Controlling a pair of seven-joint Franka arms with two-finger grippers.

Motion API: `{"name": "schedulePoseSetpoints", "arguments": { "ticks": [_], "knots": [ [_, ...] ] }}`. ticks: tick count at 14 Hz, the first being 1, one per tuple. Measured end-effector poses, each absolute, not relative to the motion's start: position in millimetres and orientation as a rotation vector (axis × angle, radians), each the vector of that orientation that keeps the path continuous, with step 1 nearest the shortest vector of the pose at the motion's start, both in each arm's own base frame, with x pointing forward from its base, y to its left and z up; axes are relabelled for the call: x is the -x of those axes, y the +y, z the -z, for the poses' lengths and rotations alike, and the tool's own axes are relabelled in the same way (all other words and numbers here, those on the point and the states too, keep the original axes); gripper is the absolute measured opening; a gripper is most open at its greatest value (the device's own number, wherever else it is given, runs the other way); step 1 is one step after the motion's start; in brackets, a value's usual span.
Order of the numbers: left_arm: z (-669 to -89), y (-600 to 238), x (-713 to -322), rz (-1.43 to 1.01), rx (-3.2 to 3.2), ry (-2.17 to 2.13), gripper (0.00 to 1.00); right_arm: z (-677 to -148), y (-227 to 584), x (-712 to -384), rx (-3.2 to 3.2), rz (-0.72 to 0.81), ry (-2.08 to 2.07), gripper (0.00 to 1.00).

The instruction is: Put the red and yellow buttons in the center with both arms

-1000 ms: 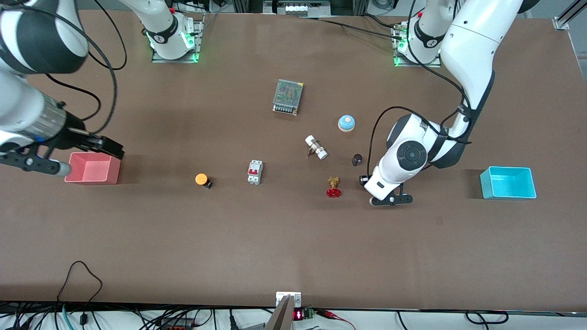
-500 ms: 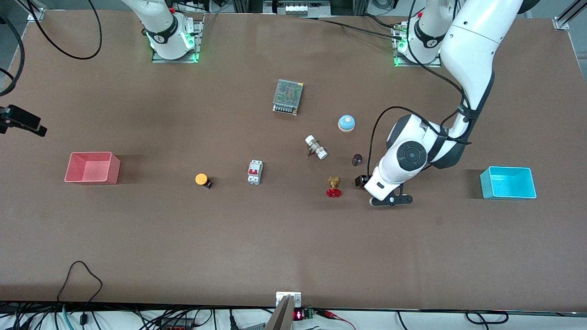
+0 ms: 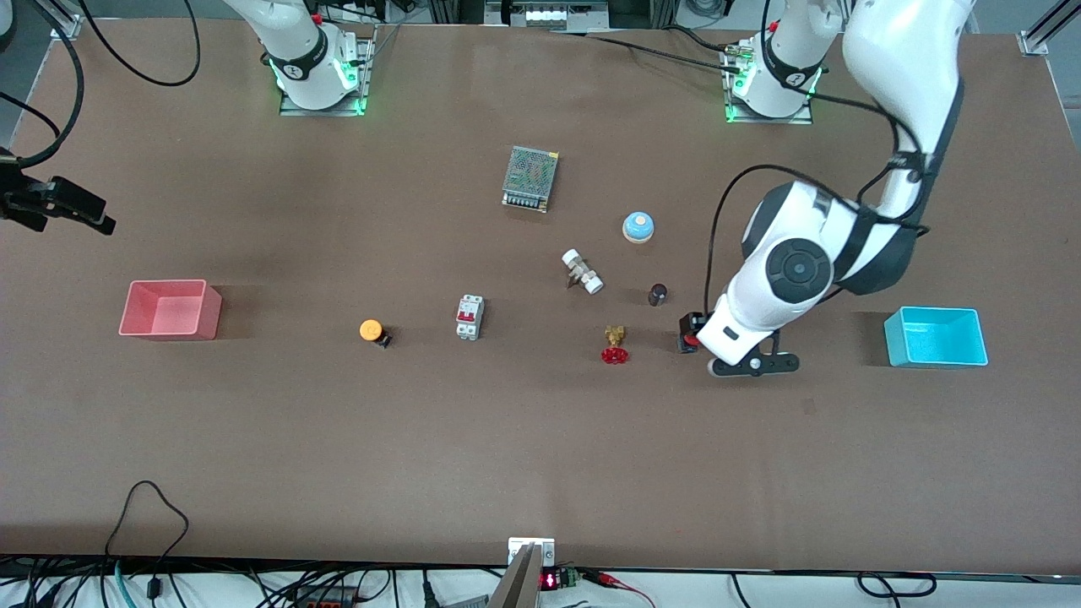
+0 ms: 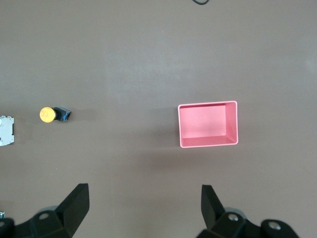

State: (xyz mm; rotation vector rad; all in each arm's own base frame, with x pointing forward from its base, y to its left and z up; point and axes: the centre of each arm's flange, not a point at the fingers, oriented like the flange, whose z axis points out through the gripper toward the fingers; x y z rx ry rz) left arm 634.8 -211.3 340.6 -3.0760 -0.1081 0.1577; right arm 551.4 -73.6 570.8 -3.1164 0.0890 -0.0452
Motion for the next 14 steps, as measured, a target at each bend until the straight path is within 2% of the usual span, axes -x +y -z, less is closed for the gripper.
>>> {"name": "schedulePoseSetpoints", "arguments": {
  "ticks": [4, 9, 14],
  "knots": [
    [-421, -180, -635, -0.214, 3.038, -0.067, 1.0, -582, -72, -544, 3.113, 0.052, 0.122, 1.0],
    [-514, -106, -613, -0.277, 3.009, -0.013, 1.0, -582, -71, -543, 3.112, 0.042, 0.119, 1.0],
    [-568, -69, -603, -0.254, 3.036, 0.07, 1.0, -584, -71, -542, 3.119, 0.03, 0.119, 1.0]
  ]
}}
